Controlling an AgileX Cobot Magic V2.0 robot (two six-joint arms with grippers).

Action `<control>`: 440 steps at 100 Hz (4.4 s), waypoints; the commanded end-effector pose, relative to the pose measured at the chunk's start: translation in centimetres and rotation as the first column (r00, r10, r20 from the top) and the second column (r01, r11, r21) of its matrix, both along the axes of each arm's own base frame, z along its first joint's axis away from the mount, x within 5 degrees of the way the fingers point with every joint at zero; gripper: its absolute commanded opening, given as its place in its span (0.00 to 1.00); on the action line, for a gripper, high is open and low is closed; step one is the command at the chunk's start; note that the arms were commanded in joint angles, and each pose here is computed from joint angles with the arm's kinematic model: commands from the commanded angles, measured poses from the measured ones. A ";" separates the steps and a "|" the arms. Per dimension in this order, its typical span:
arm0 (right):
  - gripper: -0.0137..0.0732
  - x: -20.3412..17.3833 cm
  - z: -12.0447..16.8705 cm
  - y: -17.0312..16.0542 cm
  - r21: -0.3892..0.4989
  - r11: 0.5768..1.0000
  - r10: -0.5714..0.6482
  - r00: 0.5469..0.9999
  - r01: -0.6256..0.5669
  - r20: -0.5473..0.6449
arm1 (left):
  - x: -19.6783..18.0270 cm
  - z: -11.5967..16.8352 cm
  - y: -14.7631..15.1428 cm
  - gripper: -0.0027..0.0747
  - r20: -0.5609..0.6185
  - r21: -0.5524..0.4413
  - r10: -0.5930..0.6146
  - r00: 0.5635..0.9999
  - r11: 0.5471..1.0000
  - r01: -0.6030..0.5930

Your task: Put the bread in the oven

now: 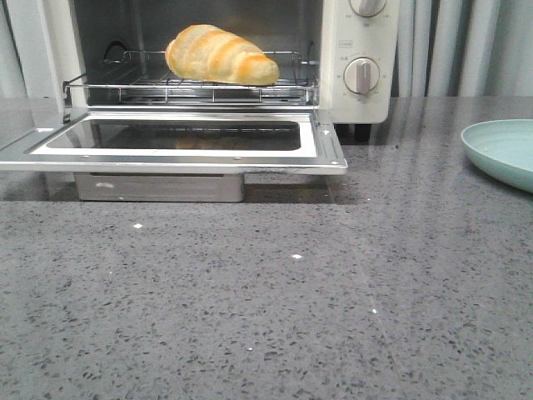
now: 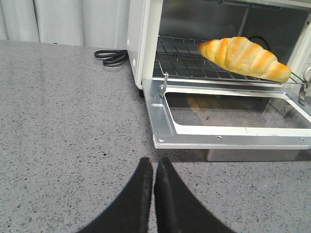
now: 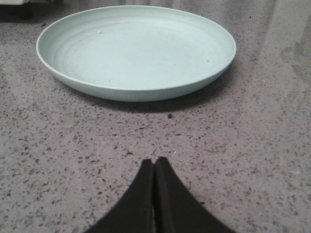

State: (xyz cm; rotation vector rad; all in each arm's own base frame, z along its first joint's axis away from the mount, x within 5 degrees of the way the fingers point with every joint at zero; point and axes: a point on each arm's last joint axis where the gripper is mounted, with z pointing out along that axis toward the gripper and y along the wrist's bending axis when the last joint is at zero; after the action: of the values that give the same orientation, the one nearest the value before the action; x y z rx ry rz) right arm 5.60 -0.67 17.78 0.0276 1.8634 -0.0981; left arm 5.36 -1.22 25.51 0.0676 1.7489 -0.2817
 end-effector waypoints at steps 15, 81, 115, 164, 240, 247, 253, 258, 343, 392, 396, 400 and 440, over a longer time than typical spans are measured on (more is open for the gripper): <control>0.08 0.1 -0.6 0.3 -0.043 0.998 0.042 0.999 -0.042 -0.002 | 0.1 1.5 0.0 0.01 0.089 -0.035 0.003 0.996 0.999 0.000; 0.08 0.1 -0.6 0.3 -0.043 0.998 0.042 0.999 -0.042 -0.004 | 0.1 1.5 0.0 0.01 0.089 -0.035 0.003 0.996 0.999 0.000; 0.08 0.1 -0.6 0.3 -0.043 0.998 0.042 0.999 -0.042 -0.004 | 0.1 1.5 0.0 0.01 0.089 -0.035 0.003 0.996 0.999 0.000; 0.08 0.1 -0.6 0.3 -0.043 0.998 0.042 0.999 -0.042 -0.004 | 0.3 1.4 0.1 0.01 0.189 0.038 0.020 0.982 0.999 -0.027; 0.08 0.1 -0.6 0.3 -0.043 0.998 0.042 0.999 -0.042 -0.004 | 0.0 -4.5 0.8 0.01 0.189 -0.082 0.168 0.967 0.985 -0.155; 0.08 0.1 -0.6 0.3 -0.043 0.998 0.042 0.999 -0.042 -0.004 | 0.0 -4.9 0.8 0.01 0.176 -0.079 0.168 0.970 0.985 -0.156; 0.08 0.1 -0.6 0.3 -0.043 0.998 0.042 0.999 -0.042 -0.004 | 0.1 -5.2 0.8 0.01 0.168 -0.077 0.167 0.972 0.985 -0.156; 0.08 0.1 -0.6 0.3 -0.043 0.998 0.042 0.999 -0.042 -0.004 | 0.1 -5.6 0.8 0.01 0.159 -0.068 0.167 0.973 0.985 -0.158; 0.08 0.1 -0.6 0.3 -0.043 0.998 0.042 0.999 -0.042 -0.004 | 0.0 -7.2 0.9 0.01 0.030 0.117 0.145 0.989 0.982 -0.148; 0.08 0.1 -0.6 0.3 -0.043 0.998 0.042 0.999 -0.042 -0.004 | 0.0 -7.2 0.9 0.01 0.028 0.109 0.145 0.989 0.983 -0.147; 0.08 0.1 -0.6 0.3 -0.043 0.998 0.042 0.999 -0.042 -0.004 | 0.0 -7.1 0.9 0.01 0.031 0.109 0.145 0.989 0.983 -0.147; 0.08 0.1 -0.6 0.3 -0.043 0.998 0.042 0.999 -0.042 -0.004 | 0.0 -7.1 0.9 0.01 0.031 0.109 0.145 0.989 0.983 -0.147; 0.08 0.1 -0.6 0.3 -0.043 0.998 0.042 0.999 -0.042 -0.004 | 0.0 -7.1 0.9 0.01 0.031 0.109 0.145 0.989 0.983 -0.147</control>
State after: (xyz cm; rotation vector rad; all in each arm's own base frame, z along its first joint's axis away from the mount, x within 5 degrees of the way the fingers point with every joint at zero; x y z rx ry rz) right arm 5.61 -0.39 17.74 -0.0416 1.8674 -0.1051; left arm 5.36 -0.29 18.32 0.0295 1.8136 -0.0628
